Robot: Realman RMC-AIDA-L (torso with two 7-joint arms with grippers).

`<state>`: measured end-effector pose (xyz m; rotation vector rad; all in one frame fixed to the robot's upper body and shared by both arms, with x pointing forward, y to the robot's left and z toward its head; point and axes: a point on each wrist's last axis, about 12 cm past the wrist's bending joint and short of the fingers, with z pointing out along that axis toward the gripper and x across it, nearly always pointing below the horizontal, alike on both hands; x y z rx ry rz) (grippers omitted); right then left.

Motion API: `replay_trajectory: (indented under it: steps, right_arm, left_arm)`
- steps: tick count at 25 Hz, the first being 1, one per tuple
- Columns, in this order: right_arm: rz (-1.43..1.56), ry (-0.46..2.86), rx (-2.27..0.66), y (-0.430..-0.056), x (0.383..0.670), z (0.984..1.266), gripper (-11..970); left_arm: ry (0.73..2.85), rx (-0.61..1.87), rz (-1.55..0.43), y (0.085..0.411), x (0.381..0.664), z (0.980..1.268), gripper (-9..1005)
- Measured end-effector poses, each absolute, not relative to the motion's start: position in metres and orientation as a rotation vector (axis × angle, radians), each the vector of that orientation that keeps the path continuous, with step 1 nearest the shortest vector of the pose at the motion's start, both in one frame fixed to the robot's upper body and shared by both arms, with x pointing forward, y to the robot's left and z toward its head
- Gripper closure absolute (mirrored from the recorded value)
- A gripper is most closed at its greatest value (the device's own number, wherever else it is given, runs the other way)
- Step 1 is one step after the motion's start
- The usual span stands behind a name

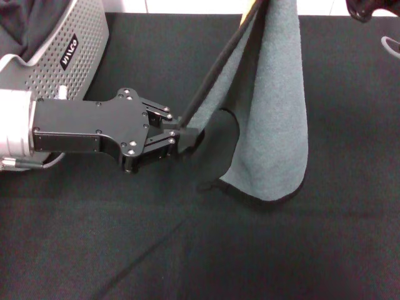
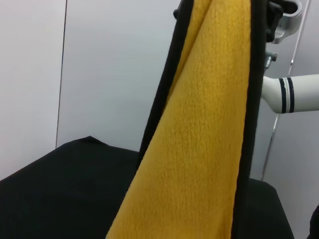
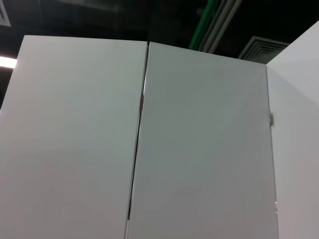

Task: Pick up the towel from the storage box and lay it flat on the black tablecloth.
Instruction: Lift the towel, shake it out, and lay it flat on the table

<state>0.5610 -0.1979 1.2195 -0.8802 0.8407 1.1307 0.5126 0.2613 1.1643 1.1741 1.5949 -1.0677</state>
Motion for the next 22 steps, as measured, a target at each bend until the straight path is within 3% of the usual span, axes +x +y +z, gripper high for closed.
replay_trajectory:
  steps: [22]
  right_arm:
    - [1.133,0.814,-0.849,-0.201,0.560,1.224,939]
  left_arm:
    - [1.595,1.152,-1.071,0.260,0.516,1.153,898]
